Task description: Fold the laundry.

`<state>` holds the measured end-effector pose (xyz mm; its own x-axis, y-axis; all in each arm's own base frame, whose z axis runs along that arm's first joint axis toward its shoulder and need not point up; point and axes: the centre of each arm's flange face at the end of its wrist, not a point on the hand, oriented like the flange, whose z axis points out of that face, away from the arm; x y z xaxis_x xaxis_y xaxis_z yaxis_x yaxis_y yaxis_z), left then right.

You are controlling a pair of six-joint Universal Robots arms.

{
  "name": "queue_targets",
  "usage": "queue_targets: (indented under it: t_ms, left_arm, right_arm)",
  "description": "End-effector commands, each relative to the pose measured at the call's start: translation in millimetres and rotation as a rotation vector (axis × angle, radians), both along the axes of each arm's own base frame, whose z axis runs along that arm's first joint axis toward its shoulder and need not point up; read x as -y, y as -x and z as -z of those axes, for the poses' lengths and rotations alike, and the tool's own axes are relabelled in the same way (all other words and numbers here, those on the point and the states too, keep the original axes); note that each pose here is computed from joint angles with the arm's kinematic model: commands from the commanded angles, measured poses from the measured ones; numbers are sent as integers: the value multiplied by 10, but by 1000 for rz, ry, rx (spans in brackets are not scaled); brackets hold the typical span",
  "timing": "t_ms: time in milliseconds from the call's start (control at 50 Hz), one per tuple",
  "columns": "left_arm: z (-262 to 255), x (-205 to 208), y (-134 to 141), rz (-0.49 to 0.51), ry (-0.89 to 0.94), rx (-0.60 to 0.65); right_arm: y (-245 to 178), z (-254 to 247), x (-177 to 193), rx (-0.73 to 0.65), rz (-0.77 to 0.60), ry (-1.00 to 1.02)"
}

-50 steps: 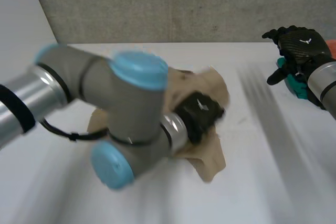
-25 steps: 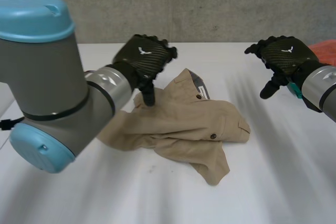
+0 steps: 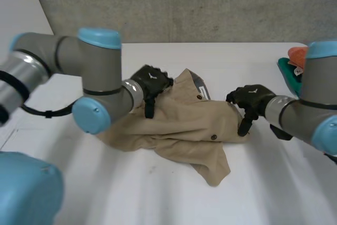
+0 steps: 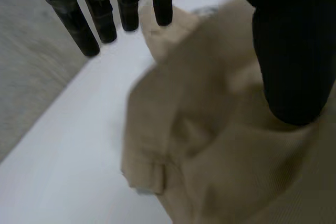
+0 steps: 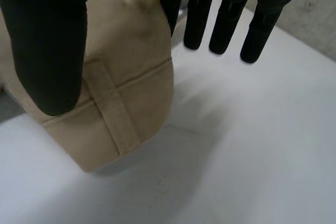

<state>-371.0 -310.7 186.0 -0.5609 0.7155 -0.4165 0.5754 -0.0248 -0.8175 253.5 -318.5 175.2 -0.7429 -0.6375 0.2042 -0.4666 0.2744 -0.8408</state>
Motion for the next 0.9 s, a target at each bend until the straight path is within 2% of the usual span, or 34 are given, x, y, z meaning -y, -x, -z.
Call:
queue_targets:
  t_ms: [20,100,120,160,180,240,260,360,460,540,640,720,800,900]
  left_arm:
    - [413,136,94,53,26,179]
    - [-46,379,52,-36,255,152]
    - [-432,510,19,-111,400,68]
    - [-857,582,-14,-170,533,-52]
    - [-1295,606,-65,-216,642,-197]
    - [-1892,581,-161,-248,776,-416]
    - [-2222,542,-240,-253,849,-537]
    - [-2733,433,-429,-226,962,-693]
    - [-2633,441,-447,-198,886,-691]
    - [-2407,515,-500,-218,770,-679]
    - [-1828,549,-504,-245,547,-601]
    - [-1243,527,-535,-273,381,-497]
    - [-563,410,-621,-298,206,-364]
    - [-42,156,-670,-264,59,-243]
  right_arm:
    - [-236,112,294,70,19,83]
    - [-313,-314,538,172,59,275]
    - [-358,-565,626,237,71,386]
    - [-417,-859,670,303,73,509]
    - [-479,-1137,699,373,78,646]
    - [-546,-1533,698,479,103,858]
    - [-558,-1806,667,554,130,999]
    - [-570,-2348,481,703,169,1253]
    - [-652,-2364,413,687,129,1235]
    - [-708,-2187,396,638,107,1143]
    - [-734,-1788,383,554,89,989]
    - [-726,-1277,341,470,66,832]
    - [-666,-511,240,335,27,633]
    - [-512,126,70,156,-15,477]
